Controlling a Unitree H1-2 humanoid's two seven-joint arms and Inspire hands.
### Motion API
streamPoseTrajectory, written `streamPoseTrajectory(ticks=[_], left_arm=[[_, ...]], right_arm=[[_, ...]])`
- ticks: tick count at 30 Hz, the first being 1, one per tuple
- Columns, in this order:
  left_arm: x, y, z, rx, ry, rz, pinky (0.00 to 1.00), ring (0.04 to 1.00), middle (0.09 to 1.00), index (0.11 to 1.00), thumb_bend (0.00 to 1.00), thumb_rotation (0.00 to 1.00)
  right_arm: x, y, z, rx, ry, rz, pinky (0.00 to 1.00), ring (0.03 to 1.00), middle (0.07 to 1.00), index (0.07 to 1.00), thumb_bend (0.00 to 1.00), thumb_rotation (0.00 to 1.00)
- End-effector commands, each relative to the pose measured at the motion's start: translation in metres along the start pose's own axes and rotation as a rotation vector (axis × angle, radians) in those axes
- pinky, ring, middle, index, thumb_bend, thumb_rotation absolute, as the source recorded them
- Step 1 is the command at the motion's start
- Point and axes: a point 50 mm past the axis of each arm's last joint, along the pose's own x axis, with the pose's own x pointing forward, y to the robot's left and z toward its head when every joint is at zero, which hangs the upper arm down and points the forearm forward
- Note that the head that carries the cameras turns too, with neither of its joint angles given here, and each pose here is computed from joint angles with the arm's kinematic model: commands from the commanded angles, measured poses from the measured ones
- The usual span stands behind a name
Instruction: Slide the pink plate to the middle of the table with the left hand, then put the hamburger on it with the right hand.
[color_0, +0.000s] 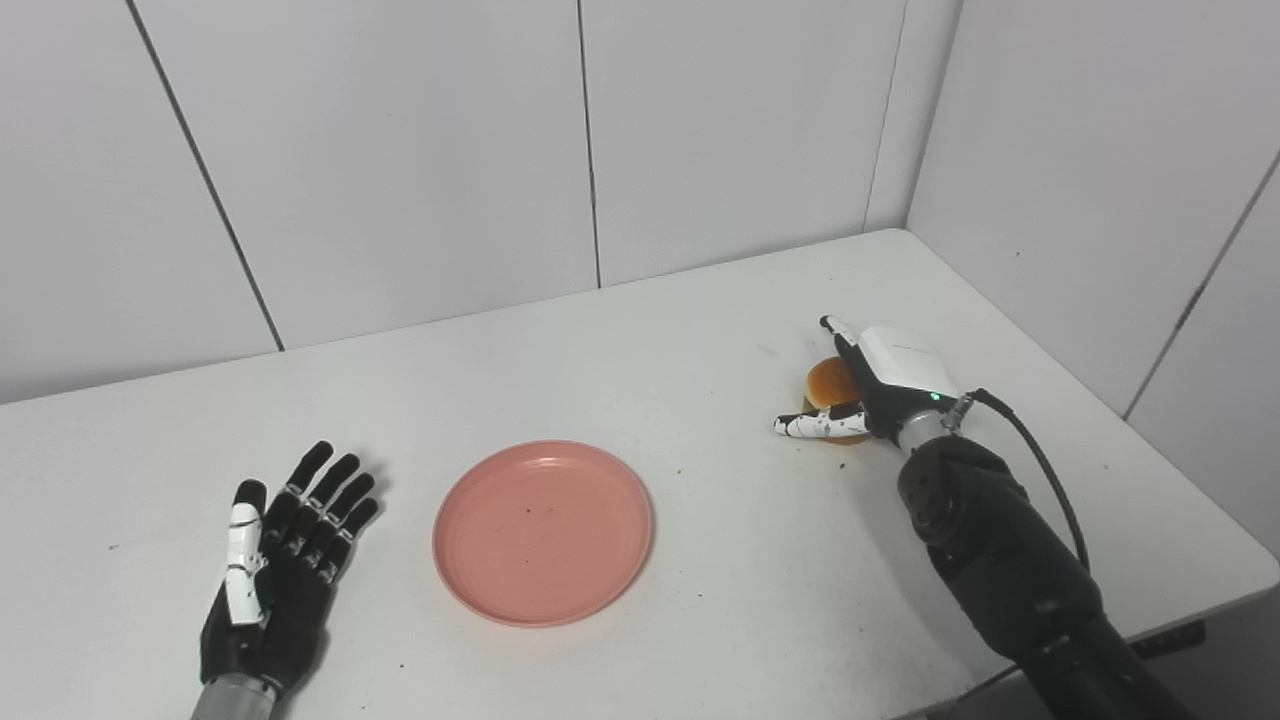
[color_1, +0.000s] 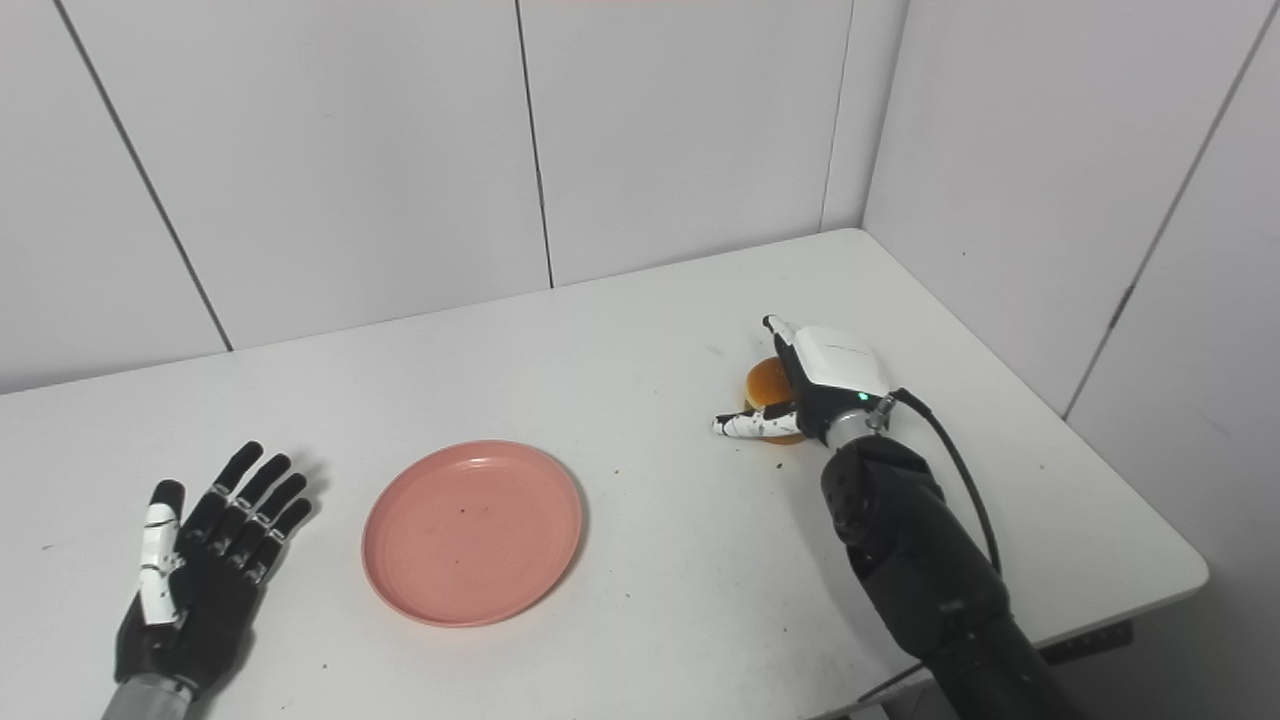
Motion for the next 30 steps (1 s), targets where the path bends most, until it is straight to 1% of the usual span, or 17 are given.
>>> streamPoseTrajectory(ticks=[1,4,7,11,12,13,14,16,17,18,19,20,21,23,25,27,30], left_arm=[[-0.0042,0.0029,-0.0031,0.001,0.025,0.006,0.92,0.887,0.880,0.873,0.53,1.00],[-0.0039,0.0022,-0.0034,0.006,0.025,0.004,0.92,0.890,0.881,0.874,0.53,1.00],[-0.0040,0.0012,-0.0031,0.010,0.023,0.007,0.92,0.890,0.880,0.872,0.53,1.00],[-0.0042,0.0011,-0.0036,0.010,0.024,0.004,0.92,0.891,0.882,0.875,0.53,1.00],[-0.0042,0.0009,-0.0036,0.009,0.024,0.003,0.92,0.891,0.883,0.874,0.52,1.00],[-0.0042,0.0006,-0.0035,0.007,0.025,0.002,0.92,0.890,0.883,0.875,0.52,1.00],[-0.0041,0.0004,-0.0034,0.006,0.025,0.002,0.92,0.890,0.883,0.875,0.52,1.00],[-0.0040,0.0000,-0.0034,0.009,0.022,0.004,0.92,0.891,0.882,0.872,0.52,1.00],[-0.0038,-0.0003,-0.0037,0.010,0.021,0.005,0.92,0.893,0.882,0.871,0.53,1.00],[-0.0036,-0.0005,-0.0039,0.010,0.021,0.005,0.92,0.893,0.881,0.868,0.53,1.00],[-0.0035,-0.0007,-0.0041,0.012,0.020,0.004,0.92,0.893,0.880,0.867,0.53,1.00],[-0.0034,-0.0009,-0.0042,0.013,0.020,0.004,0.92,0.892,0.880,0.866,0.53,1.00],[-0.0033,-0.0010,-0.0043,0.011,0.020,0.003,0.92,0.893,0.881,0.869,0.53,1.00],[-0.0032,-0.0013,-0.0043,0.009,0.018,0.000,0.92,0.893,0.882,0.871,0.53,1.00],[-0.0030,-0.0017,-0.0044,0.011,0.016,0.000,0.92,0.896,0.884,0.873,0.53,1.00],[-0.0028,-0.0020,-0.0047,0.013,0.016,0.001,0.92,0.894,0.882,0.871,0.54,1.00],[-0.0025,-0.0023,-0.0053,0.007,0.017,0.003,0.93,0.896,0.882,0.870,0.53,1.00]], right_arm=[[0.0085,-0.0243,0.0116,-0.007,-0.016,-0.046,0.57,0.809,0.913,0.934,0.89,0.57],[0.0080,-0.0256,0.0118,-0.022,-0.005,-0.025,0.56,0.812,0.920,0.938,0.89,0.58],[0.0072,-0.0274,0.0118,-0.032,0.009,-0.010,0.57,0.818,0.916,0.922,0.90,0.53],[0.0050,-0.0302,0.0119,-0.035,0.023,-0.016,0.63,0.792,0.870,0.852,0.87,0.42],[0.0041,-0.0307,0.0115,-0.032,0.020,-0.030,0.59,0.736,0.814,0.797,0.84,0.34],[0.0038,-0.0309,0.0103,-0.021,0.022,-0.048,0.51,0.622,0.698,0.733,0.80,0.26],[0.0038,-0.0308,0.0090,-0.013,0.023,-0.063,0.49,0.600,0.676,0.721,0.79,0.24],[0.0045,-0.0301,0.0060,-0.006,0.028,-0.085,0.47,0.537,0.595,0.631,0.75,0.14],[0.0052,-0.0294,0.0047,-0.005,0.031,-0.093,0.47,0.529,0.580,0.562,0.64,0.14],[0.0056,-0.0290,0.0040,-0.004,0.033,-0.098,0.46,0.515,0.569,0.518,0.57,0.14],[0.0062,-0.0286,0.0033,-0.001,0.035,-0.103,0.46,0.511,0.566,0.503,0.54,0.13],[0.0067,-0.0284,0.0030,0.001,0.037,-0.106,0.42,0.470,0.514,0.496,0.53,0.05],[0.0066,-0.0283,0.0032,0.003,0.033,-0.114,0.36,0.421,0.460,0.503,0.53,0.02],[0.0063,-0.0285,0.0037,0.004,0.028,-0.124,0.33,0.397,0.434,0.509,0.53,0.01],[0.0061,-0.0294,0.0047,0.003,0.027,-0.126,0.34,0.420,0.451,0.503,0.53,0.00],[0.0055,-0.0311,0.0062,0.006,0.023,-0.133,0.41,0.477,0.495,0.484,0.53,0.00],[0.0052,-0.0342,0.0067,0.021,0.010,-0.148,0.33,0.413,0.438,0.507,0.52,0.00]])
